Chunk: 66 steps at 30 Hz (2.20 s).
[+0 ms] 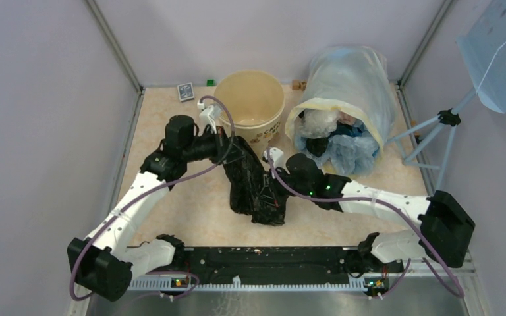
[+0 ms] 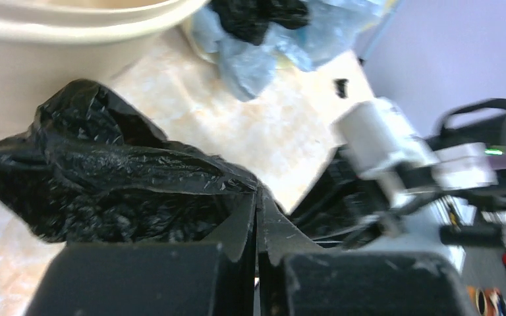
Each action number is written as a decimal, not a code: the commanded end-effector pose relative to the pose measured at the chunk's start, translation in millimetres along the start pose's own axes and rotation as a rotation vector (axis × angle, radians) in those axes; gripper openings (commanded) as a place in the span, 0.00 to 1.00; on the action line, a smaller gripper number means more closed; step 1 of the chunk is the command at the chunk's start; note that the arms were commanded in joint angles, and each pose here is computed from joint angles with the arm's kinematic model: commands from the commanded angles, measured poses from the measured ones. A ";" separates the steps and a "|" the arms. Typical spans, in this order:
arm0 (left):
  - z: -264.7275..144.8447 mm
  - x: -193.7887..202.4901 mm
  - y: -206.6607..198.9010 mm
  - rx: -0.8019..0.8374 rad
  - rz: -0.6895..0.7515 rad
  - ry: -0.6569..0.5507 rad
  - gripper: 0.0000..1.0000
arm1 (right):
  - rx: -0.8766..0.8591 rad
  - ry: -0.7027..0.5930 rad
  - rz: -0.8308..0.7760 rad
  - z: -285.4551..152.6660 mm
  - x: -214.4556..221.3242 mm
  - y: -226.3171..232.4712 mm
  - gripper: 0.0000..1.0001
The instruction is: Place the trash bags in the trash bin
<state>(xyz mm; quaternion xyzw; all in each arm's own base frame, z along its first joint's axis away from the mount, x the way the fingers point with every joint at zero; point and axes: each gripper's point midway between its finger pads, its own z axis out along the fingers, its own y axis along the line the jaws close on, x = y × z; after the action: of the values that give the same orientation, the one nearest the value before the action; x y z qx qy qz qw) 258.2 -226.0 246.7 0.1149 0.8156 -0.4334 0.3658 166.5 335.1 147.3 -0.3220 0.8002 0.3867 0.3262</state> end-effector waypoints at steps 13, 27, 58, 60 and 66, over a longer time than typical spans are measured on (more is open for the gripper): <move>-40.3 5.9 -62.9 0.232 0.162 0.209 0.00 | -0.060 -0.245 0.007 -30.0 -38.8 11.4 0.39; -54.5 19.2 -91.2 0.357 0.223 0.302 0.00 | 0.205 -0.273 0.127 -37.6 -20.6 -57.7 0.63; -110.1 -9.9 -96.2 0.100 0.390 0.010 0.00 | 0.098 -0.209 0.116 20.7 -9.9 -57.4 0.09; -106.6 -2.8 -104.4 0.175 0.382 0.035 0.00 | 0.087 -0.177 0.113 23.1 0.9 -57.5 0.20; -108.7 -6.0 -122.1 0.275 0.411 0.009 0.00 | 0.021 -0.142 0.090 36.0 18.0 -44.0 0.53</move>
<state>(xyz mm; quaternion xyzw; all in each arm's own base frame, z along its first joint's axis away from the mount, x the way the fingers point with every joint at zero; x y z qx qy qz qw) 150.7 -200.5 347.0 0.3033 0.7515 -0.4199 0.4085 211.3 328.1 105.5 -0.2243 0.8031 0.4054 0.3747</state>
